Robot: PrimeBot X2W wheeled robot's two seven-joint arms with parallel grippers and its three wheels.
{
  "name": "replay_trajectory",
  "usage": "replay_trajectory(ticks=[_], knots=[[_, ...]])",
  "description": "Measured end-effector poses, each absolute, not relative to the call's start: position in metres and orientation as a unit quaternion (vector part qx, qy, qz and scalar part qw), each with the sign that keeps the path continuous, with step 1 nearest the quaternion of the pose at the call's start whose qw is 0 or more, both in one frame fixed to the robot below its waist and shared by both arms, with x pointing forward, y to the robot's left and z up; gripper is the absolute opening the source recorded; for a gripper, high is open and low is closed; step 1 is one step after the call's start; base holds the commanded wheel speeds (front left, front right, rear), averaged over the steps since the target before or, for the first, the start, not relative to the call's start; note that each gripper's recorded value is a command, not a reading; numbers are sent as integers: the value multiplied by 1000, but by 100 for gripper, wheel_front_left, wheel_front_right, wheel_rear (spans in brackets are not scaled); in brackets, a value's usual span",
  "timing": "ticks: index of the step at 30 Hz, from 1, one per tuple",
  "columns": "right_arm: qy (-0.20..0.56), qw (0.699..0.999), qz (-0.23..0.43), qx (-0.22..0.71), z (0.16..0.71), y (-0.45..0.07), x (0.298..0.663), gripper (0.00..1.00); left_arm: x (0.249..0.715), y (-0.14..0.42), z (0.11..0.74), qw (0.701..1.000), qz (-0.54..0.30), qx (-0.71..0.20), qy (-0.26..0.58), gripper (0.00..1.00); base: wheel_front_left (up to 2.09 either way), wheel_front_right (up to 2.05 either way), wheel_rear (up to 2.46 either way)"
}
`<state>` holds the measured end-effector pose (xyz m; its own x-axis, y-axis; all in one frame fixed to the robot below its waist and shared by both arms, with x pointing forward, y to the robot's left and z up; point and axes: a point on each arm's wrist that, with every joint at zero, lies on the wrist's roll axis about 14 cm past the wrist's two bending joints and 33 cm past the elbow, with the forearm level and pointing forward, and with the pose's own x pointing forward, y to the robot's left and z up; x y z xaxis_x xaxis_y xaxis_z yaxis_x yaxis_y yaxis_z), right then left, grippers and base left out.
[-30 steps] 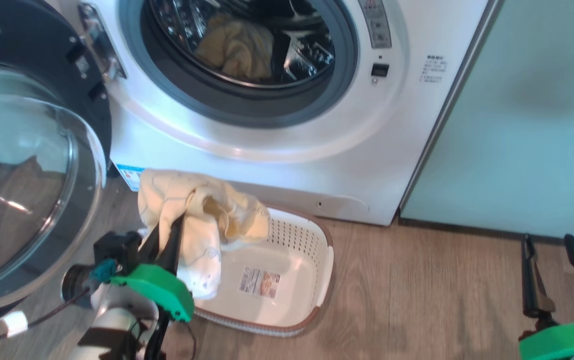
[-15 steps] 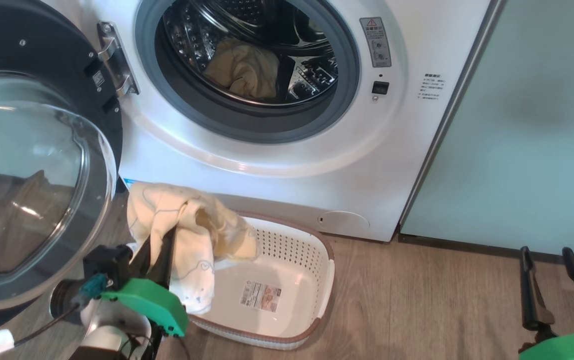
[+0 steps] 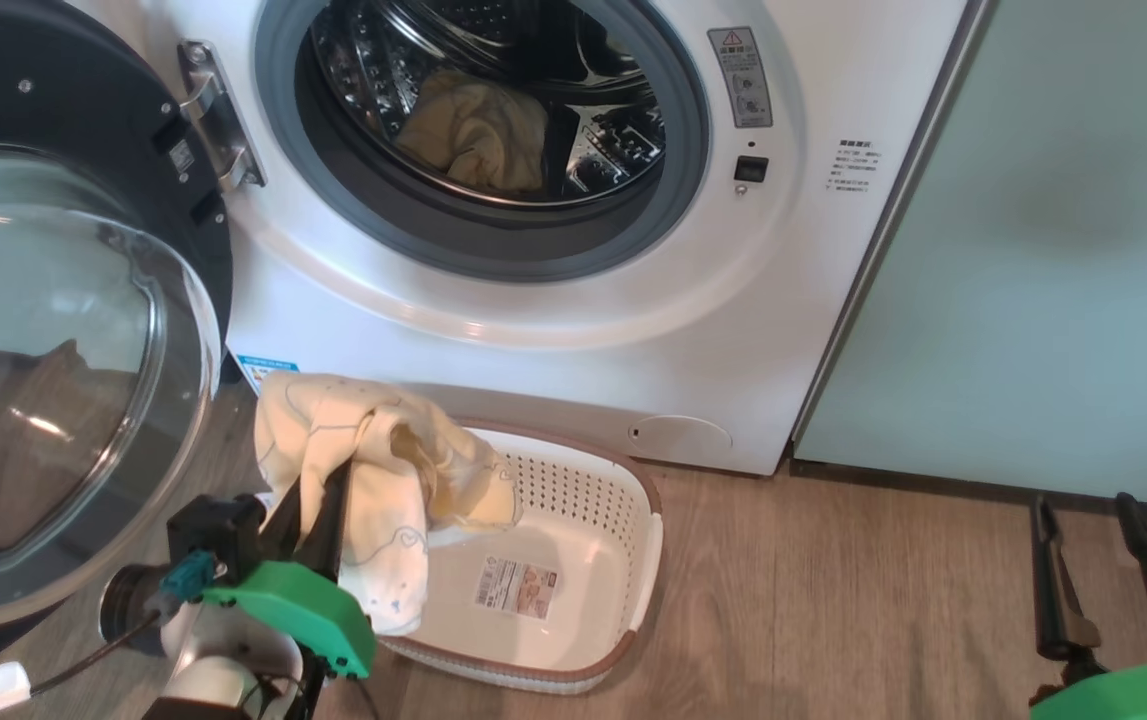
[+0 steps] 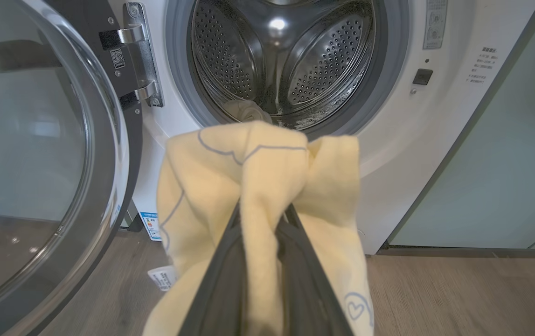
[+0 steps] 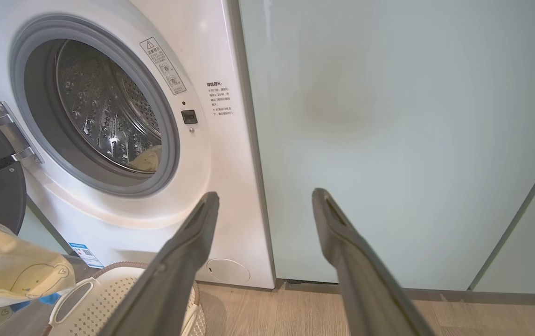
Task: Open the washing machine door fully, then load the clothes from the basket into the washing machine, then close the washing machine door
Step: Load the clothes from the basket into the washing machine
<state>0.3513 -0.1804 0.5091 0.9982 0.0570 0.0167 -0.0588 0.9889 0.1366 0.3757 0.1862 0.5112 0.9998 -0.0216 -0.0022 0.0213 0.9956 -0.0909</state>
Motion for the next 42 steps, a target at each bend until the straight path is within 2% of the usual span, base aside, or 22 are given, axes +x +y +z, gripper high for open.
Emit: replay_trajectory(ticks=[8, 18, 30, 42], knots=[[6, 997, 25, 70, 501, -182, 351, 100, 387, 179, 505, 999, -20, -49, 10, 0, 0, 0, 0], [19, 997, -5, 70, 492, -199, 353, 100, 434, 159, 506, 997, -55, -54, 4, 0, 0, 0, 0], [29, 995, -48, 83, 469, -223, 373, 100, 531, 145, 509, 996, -72, -51, -18, 0, 0, 0, 0], [68, 989, -89, 96, 424, -244, 391, 100, 631, 125, 471, 994, -100, -44, 16, 0, 0, 0, 0]])
